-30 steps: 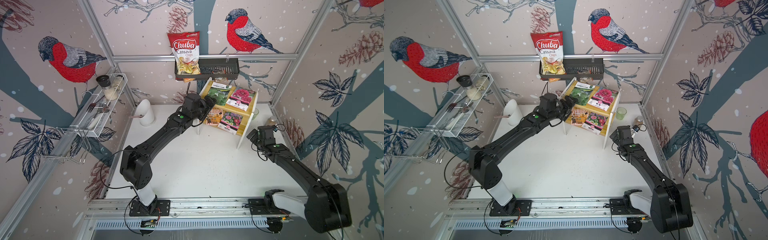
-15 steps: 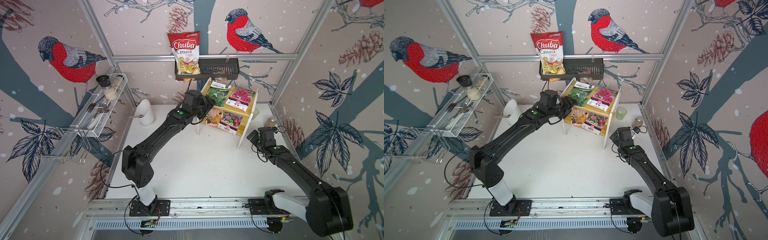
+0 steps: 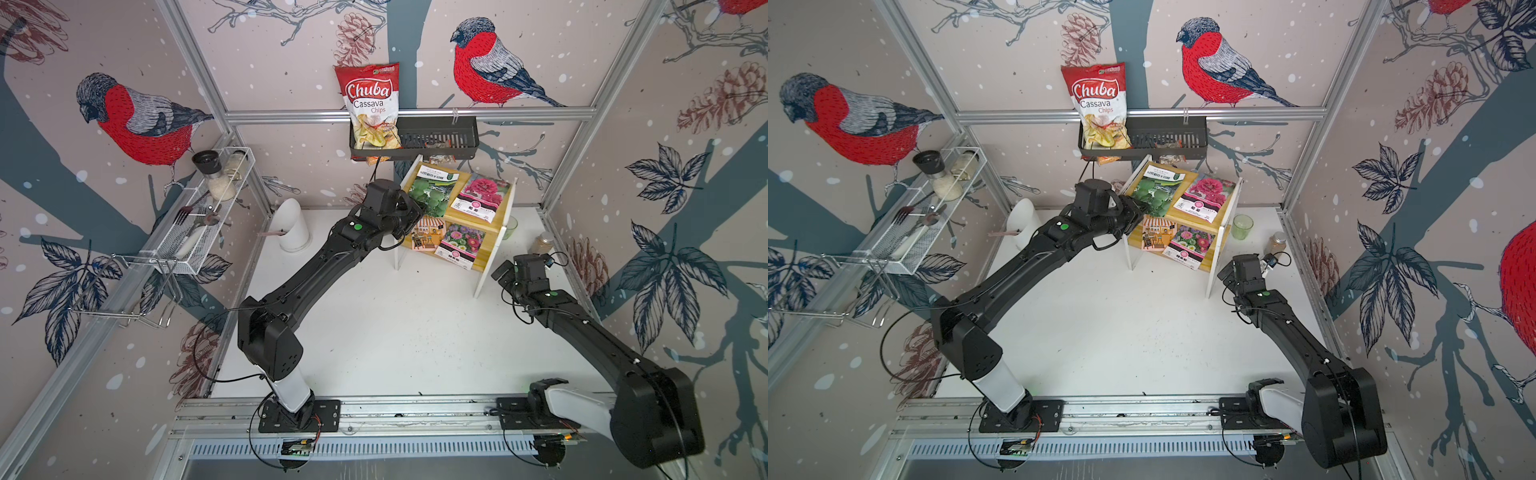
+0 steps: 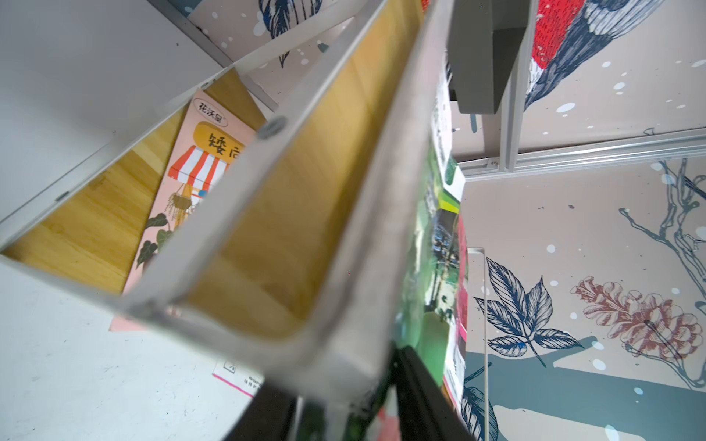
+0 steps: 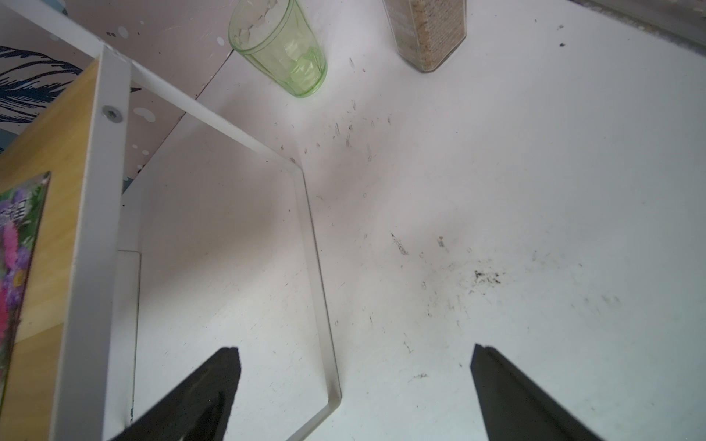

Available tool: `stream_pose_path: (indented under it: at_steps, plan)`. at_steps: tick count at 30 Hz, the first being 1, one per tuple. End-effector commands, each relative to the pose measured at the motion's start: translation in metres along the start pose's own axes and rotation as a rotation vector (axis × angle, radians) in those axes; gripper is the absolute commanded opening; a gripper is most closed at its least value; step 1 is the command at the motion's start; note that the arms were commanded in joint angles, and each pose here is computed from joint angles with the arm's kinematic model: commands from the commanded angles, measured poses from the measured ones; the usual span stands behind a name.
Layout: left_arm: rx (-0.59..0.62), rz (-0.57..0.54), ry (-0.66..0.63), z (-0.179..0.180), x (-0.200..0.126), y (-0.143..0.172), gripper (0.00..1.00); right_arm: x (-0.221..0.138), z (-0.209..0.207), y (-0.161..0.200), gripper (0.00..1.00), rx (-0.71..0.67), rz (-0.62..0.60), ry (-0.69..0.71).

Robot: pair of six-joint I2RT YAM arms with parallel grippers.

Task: Take the seed bag off the shelf
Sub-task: Pick up the seed packet from the shelf, then adjust the shelf at the center of the board.

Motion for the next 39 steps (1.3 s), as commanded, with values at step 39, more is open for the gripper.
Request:
stream_pose_path:
  at_steps: [39]
  plan:
    - [0.14, -0.01, 0.318, -0.057, -0.126, -0.028, 0.0, -0.029, 0.011, 0.0, 1.0, 0.033, -0.056, -0.023]
Point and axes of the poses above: each gripper's point midway between its finger pads, its own x axis out along the fingers, its own z axis along the line the jaws close on, y = z × x, the point moved 7 cm from there along -x, back along the fingers, and after that the axes turned 4 degrees about -x, right-handed, at the moved point
